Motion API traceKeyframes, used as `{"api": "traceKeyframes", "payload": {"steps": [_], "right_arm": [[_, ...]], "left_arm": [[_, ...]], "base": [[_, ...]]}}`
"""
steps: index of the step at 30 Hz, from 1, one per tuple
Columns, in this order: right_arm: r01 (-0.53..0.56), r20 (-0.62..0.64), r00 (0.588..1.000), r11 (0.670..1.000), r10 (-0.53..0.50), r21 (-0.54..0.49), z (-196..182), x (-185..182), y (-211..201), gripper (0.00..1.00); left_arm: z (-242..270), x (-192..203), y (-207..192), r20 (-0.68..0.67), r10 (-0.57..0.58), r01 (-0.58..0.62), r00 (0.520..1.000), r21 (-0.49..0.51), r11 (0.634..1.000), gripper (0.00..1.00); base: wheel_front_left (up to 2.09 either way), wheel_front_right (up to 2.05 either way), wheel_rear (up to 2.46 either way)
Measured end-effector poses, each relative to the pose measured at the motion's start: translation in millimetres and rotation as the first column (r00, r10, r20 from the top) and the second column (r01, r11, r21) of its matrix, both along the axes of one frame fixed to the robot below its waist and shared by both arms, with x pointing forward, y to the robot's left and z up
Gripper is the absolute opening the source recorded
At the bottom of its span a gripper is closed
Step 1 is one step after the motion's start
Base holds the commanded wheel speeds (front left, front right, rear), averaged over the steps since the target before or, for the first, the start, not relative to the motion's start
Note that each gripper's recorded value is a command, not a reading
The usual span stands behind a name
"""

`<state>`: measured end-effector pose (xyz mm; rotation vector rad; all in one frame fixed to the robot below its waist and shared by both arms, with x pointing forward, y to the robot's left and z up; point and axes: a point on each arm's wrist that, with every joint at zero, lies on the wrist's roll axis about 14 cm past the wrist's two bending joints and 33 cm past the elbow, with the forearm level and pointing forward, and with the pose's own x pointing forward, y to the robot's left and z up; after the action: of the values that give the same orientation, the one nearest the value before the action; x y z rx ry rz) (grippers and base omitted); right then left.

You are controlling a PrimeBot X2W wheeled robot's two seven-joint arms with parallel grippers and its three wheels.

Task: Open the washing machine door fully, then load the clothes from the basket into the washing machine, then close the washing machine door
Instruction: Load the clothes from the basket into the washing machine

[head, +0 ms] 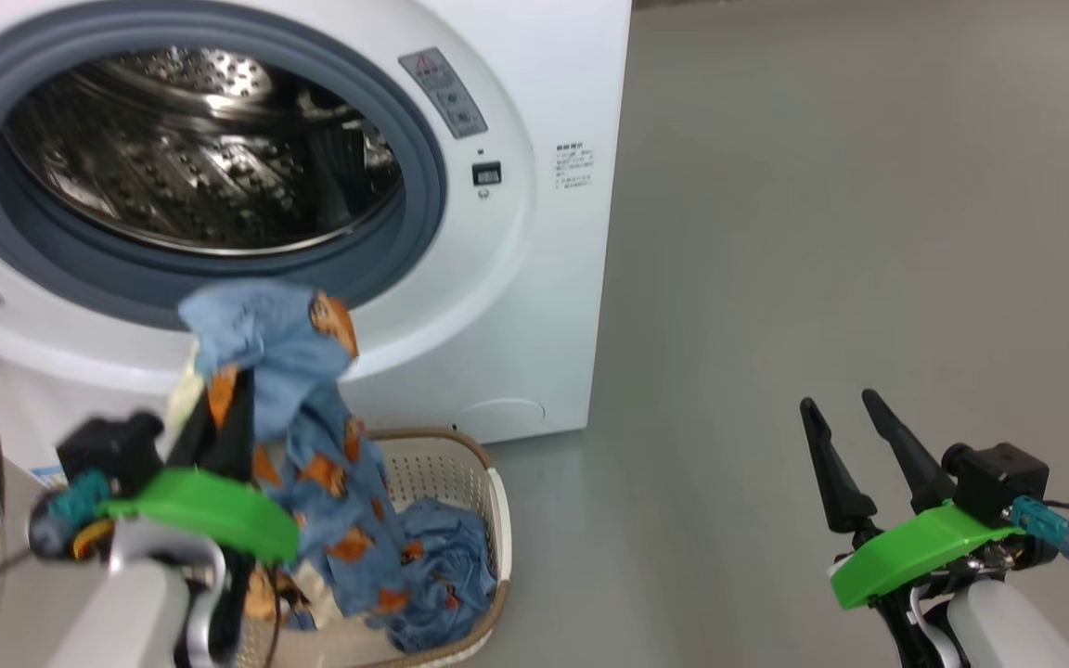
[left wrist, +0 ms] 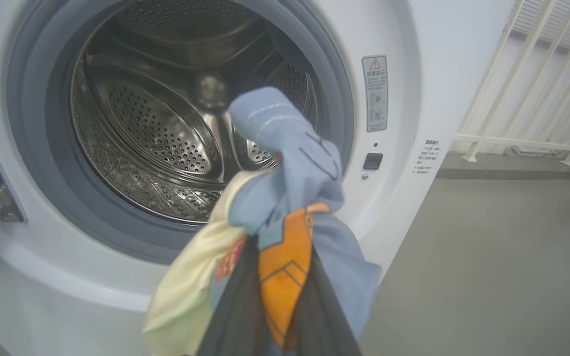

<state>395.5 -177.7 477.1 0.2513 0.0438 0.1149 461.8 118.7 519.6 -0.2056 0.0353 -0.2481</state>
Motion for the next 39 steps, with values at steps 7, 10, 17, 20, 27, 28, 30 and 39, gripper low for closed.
{"api": "traceKeyframes", "payload": {"steps": [7, 10, 17, 20, 27, 28, 30, 39], "right_arm": [[0.001, -0.016, 1.000, 1.000, -0.001, -0.022, -6.9, 13.1, -4.6, 1.00], [0.001, -0.023, 1.000, 1.000, -0.002, -0.029, -10.2, 19.9, -6.5, 1.00], [0.012, -0.048, 0.999, 0.998, -0.015, -0.062, -23.7, 35.6, -16.4, 1.00], [0.016, -0.071, 0.997, 0.997, -0.021, -0.072, -35.6, 44.0, -19.7, 1.00], [0.017, -0.114, 0.993, 0.995, -0.028, -0.094, -57.4, 52.4, -21.6, 1.00], [0.019, -0.126, 0.992, 0.995, -0.031, -0.095, -62.4, 52.3, -22.1, 1.00], [0.026, -0.148, 0.988, 0.995, -0.039, -0.092, -71.9, 51.8, -23.0, 1.00], [0.065, -0.216, 0.973, 0.993, -0.086, -0.103, -103.4, 52.5, -34.0, 1.00]], "left_arm": [[-1.3, 41.3, 2.8, -0.001, 0.001, -0.001, 1.000, 0.028, 1.000, 0.00], [-6.8, 61.9, 3.4, -0.012, -0.008, 0.008, 1.000, 0.034, 0.999, 0.00], [-15.3, 117.2, 7.3, -0.019, -0.011, 0.011, 1.000, 0.034, 0.999, 0.00], [-26.9, 147.4, 12.1, -0.041, 0.005, -0.003, 0.999, 0.035, 0.999, 0.00], [-48.0, 186.4, 15.0, -0.076, 0.018, -0.015, 0.997, 0.037, 0.999, 0.00], [-51.6, 192.4, 16.2, -0.081, 0.020, -0.017, 0.997, 0.038, 0.999, 0.00], [-59.0, 203.1, 17.7, -0.091, 0.029, -0.027, 0.995, 0.030, 0.999, 0.00], [-82.9, 249.0, 25.5, -0.090, 0.050, -0.049, 0.995, 0.018, 0.999, 0.00]], "base": [[0.00, 0.00, 0.00], [0.00, 0.00, 0.00], [0.00, 0.00, 0.00], [0.00, 0.00, 0.00], [0.00, 0.00, 0.00], [0.00, 0.00, 0.00], [0.00, 0.00, 0.00], [0.00, 0.00, 0.00]]}}
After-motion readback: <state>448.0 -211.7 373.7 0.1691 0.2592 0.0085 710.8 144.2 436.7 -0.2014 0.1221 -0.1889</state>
